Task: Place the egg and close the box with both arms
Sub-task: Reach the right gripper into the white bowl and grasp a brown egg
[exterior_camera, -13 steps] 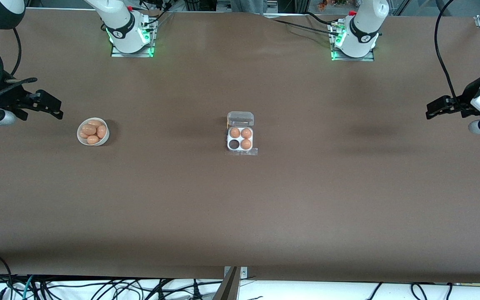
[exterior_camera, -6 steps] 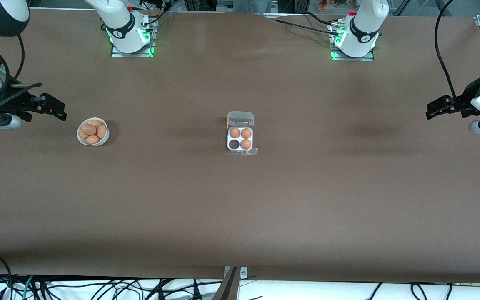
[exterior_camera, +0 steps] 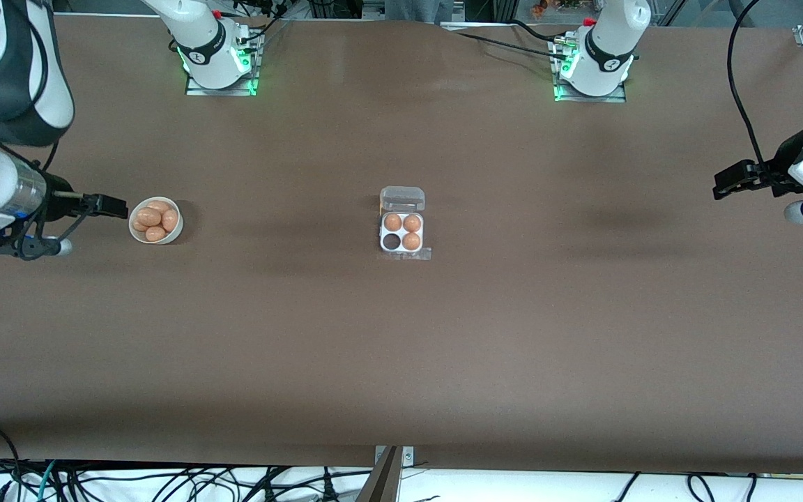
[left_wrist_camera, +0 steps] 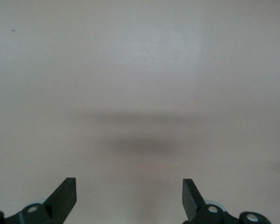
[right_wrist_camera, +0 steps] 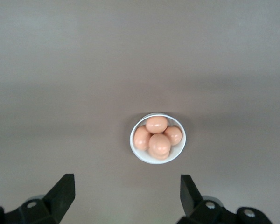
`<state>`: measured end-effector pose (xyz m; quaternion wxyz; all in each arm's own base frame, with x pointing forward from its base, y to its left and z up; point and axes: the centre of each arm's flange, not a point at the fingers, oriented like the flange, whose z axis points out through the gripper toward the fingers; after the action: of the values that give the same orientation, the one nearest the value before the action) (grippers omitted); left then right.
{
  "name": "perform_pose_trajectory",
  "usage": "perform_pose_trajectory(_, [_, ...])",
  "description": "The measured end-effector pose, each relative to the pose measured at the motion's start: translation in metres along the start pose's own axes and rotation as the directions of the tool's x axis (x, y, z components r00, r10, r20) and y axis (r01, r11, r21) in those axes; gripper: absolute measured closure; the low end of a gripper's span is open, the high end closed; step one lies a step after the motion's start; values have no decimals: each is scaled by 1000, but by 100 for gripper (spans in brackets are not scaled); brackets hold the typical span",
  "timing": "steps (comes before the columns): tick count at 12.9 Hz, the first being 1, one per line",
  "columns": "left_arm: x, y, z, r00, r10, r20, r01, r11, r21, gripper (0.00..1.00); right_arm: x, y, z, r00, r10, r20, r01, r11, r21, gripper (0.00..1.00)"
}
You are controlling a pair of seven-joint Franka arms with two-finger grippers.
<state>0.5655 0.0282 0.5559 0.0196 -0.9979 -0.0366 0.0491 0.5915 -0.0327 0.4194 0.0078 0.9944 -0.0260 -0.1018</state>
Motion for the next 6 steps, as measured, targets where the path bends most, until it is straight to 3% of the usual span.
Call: perform_pose_trajectory(6, [0, -2, -1, 1000, -4, -2, 4, 1000, 0, 0, -20, 22, 109, 997, 35, -63, -35, 999, 3, 0])
